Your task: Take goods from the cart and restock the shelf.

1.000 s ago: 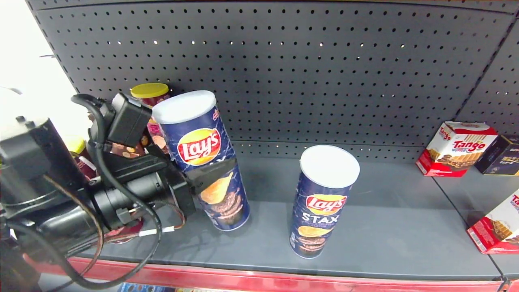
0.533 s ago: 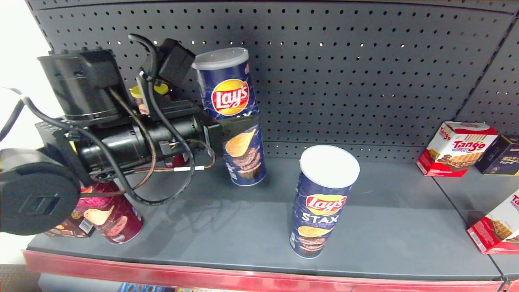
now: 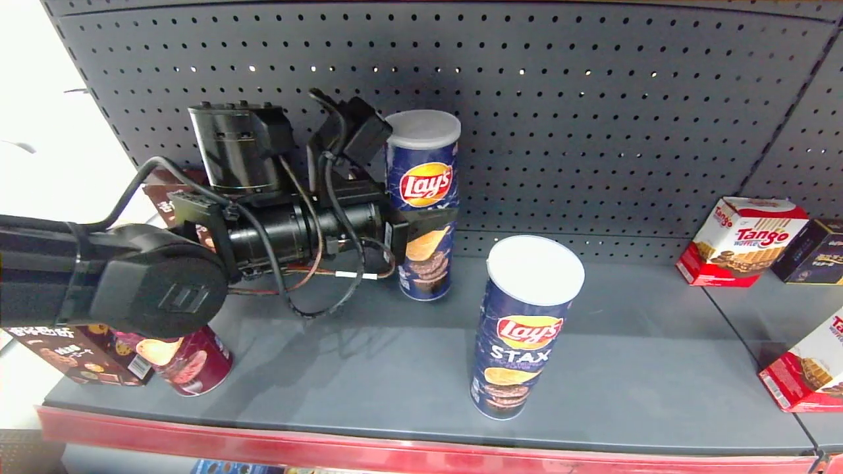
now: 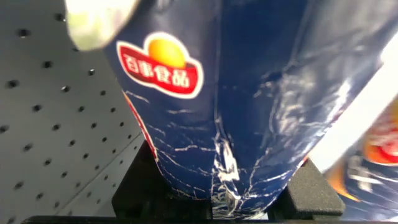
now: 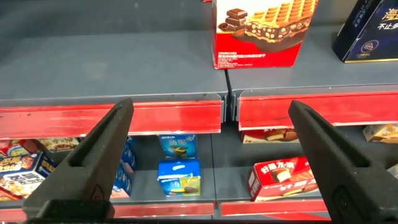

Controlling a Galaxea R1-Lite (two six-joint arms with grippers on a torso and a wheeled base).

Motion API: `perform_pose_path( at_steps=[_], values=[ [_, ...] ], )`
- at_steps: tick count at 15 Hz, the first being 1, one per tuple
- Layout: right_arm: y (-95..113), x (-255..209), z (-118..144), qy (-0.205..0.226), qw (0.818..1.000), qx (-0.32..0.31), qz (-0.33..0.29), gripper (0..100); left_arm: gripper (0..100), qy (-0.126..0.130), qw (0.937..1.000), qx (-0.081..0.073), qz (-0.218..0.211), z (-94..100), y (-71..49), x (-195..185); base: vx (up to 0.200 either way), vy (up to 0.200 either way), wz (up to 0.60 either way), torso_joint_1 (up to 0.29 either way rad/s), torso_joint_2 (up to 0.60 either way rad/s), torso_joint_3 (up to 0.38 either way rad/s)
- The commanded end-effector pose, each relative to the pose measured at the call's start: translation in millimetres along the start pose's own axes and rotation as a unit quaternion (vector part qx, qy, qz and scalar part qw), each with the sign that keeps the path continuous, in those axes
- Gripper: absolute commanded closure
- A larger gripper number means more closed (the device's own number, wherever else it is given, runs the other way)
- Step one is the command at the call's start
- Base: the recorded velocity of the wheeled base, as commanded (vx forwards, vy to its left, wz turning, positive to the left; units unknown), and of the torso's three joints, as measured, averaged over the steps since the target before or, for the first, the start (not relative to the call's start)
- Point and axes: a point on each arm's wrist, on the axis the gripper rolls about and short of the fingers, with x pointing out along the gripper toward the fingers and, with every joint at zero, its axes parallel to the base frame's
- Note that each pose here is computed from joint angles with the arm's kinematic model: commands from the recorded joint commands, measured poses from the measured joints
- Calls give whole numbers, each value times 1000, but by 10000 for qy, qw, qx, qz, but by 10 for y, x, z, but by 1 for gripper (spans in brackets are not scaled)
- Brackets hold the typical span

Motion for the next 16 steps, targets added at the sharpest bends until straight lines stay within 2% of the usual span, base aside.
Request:
perform_pose_path(
  at_steps=[1, 4, 8, 16],
  values=[
    [0, 0, 1, -3, 10000, 2, 1, 0, 100, 136, 9999, -54, -62, -146, 32, 144, 0, 0, 0, 0, 0, 0],
    [0, 0, 1, -3, 10000, 2, 1, 0, 100, 149, 9997, -75, -182, -217, 29, 327, 0, 0, 0, 0, 0, 0],
    [0, 0, 1, -3, 10000, 2, 1, 0, 100, 100, 9997, -72, -226, -224, 83, 538, 0, 0, 0, 0, 0, 0],
    [0, 0, 1, -3, 10000, 2, 1, 0, 100, 55, 9996, -54, -256, -308, 142, 803, 0, 0, 0, 0, 0, 0]
  ],
)
